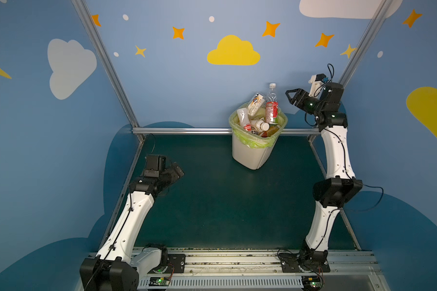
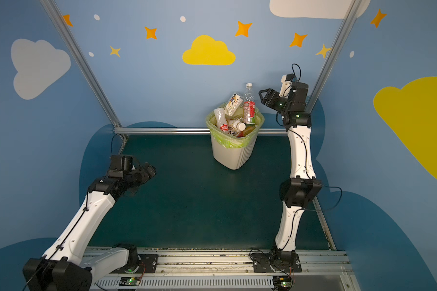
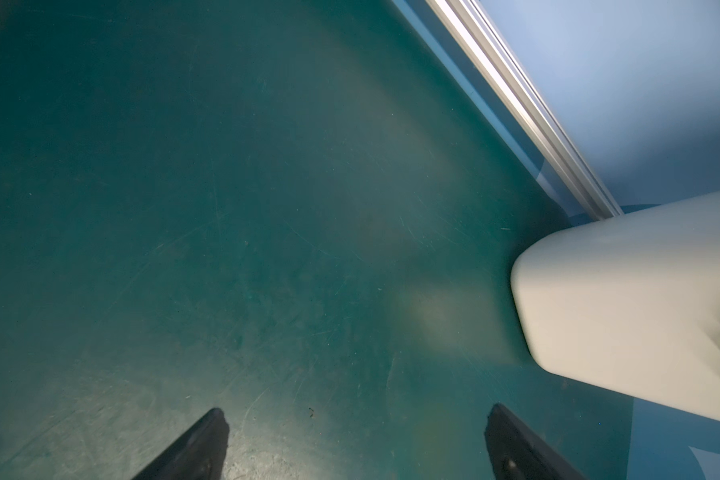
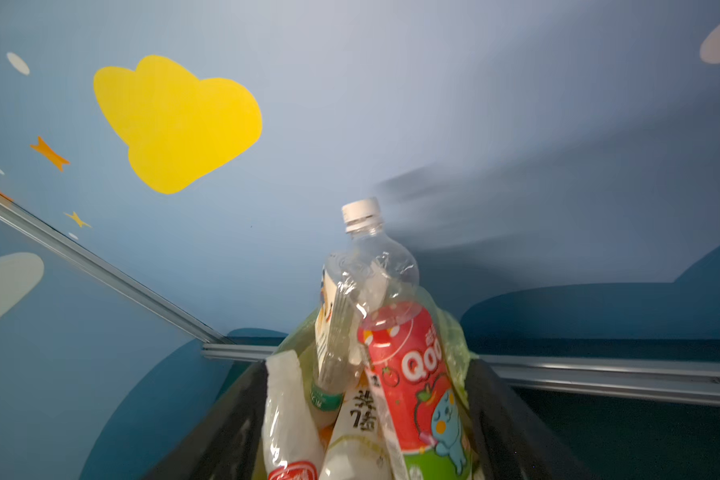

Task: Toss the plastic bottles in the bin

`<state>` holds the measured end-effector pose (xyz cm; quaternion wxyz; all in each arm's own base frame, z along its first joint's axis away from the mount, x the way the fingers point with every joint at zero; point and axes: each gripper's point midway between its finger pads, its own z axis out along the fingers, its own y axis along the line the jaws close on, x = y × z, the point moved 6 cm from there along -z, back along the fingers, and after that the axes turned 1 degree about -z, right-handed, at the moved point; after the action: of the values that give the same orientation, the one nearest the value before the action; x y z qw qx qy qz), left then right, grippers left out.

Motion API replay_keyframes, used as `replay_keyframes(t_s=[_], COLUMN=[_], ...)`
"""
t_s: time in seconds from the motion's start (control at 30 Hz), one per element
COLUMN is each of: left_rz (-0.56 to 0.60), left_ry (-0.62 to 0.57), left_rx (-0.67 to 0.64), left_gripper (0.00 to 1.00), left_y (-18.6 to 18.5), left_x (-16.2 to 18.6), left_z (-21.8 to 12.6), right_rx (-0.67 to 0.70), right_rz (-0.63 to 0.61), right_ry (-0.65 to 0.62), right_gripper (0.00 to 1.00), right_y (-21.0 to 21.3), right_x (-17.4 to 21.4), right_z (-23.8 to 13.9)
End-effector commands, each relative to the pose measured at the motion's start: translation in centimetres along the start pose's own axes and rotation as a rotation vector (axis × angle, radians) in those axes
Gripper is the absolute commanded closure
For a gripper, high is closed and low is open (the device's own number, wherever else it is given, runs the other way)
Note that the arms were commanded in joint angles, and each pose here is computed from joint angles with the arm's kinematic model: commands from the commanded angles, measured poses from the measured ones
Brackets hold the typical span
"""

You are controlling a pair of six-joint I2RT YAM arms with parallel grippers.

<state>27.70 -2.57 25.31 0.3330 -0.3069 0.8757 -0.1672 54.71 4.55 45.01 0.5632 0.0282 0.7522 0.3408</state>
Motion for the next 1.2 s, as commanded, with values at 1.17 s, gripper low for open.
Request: replay_keyframes(t_s=[1.17], left_rz=[0.03], left_ry=[-0.047], left_rx=[-0.073], left_gripper=[0.03], left_y=[2.2], left_x=[1.0], left_z=[-2.7], right_rx=[-0.546], right_rz=[-0.17], right_ry=[0.169], right_gripper=[0.25], right_y=[6.6], right_x=[5.9], right_z=[4.5])
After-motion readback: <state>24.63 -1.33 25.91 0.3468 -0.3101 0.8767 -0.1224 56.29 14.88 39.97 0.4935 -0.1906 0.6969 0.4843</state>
